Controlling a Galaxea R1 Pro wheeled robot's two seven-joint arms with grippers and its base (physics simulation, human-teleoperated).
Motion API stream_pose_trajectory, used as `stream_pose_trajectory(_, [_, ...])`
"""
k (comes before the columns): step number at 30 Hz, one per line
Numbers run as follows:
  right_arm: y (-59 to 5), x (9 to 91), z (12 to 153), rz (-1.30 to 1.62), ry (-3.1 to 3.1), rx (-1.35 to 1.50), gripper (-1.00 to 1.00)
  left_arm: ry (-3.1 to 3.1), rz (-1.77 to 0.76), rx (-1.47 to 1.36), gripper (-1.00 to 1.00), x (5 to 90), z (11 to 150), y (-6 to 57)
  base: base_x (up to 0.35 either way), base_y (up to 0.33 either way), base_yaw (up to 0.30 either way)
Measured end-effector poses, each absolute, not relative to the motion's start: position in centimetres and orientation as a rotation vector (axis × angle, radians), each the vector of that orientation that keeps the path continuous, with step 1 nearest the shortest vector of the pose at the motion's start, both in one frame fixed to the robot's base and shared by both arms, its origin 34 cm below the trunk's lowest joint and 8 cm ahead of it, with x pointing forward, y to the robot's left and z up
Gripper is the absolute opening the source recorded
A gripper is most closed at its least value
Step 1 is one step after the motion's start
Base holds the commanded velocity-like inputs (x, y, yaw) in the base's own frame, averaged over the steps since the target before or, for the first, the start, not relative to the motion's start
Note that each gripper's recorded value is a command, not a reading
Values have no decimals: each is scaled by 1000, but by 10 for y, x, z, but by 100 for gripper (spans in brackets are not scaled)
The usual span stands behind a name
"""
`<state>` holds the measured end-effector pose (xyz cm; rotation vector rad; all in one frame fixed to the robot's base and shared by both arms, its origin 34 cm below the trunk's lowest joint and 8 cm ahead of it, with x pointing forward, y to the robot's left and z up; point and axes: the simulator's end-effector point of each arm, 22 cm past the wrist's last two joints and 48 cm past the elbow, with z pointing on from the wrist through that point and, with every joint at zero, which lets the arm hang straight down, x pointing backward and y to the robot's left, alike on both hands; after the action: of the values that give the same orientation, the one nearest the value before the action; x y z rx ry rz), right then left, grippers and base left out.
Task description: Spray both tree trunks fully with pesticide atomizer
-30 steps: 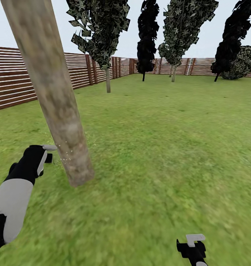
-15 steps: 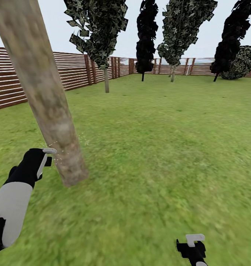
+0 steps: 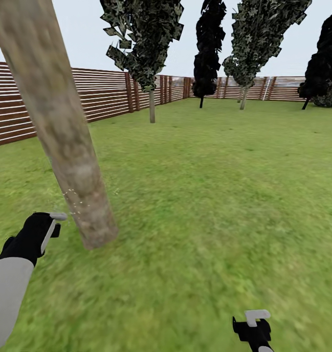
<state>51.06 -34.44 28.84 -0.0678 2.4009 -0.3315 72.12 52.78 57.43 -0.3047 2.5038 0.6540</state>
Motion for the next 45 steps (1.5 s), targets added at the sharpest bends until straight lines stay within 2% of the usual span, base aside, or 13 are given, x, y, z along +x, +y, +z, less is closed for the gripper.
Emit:
stream_pose_trajectory(8, [-344, 511, 289, -332, 2401, -71, 100, 2498, 655, -256, -100, 692, 524, 524, 235, -189, 0])
stream_pose_trajectory(11, [-344, 511, 289, -332, 2400, -72, 100, 2503, 638, -341, -100, 672, 511, 539, 211, -203, 0])
stream_pose_trajectory(15, [-344, 511, 288, -331, 2401, -73, 100, 2533, 499, -334, -100, 668, 493, 521, 30, -267, 36])
stream_pose_trajectory(24, [-343, 511, 288, -329, 2401, -71, 100, 2548, 519, -327, -100, 660, 486, 524, 84, -274, 255])
stream_pose_trajectory(38, [-344, 511, 288, -329, 2401, -71, 100, 2531, 637, -370, -100, 652, 491, 542, 164, -258, 17])
stream_pose_trajectory(45, [-342, 511, 288, -327, 2401, -72, 100, 2526, 636, -406, -100, 648, 492, 549, 172, -251, 255])
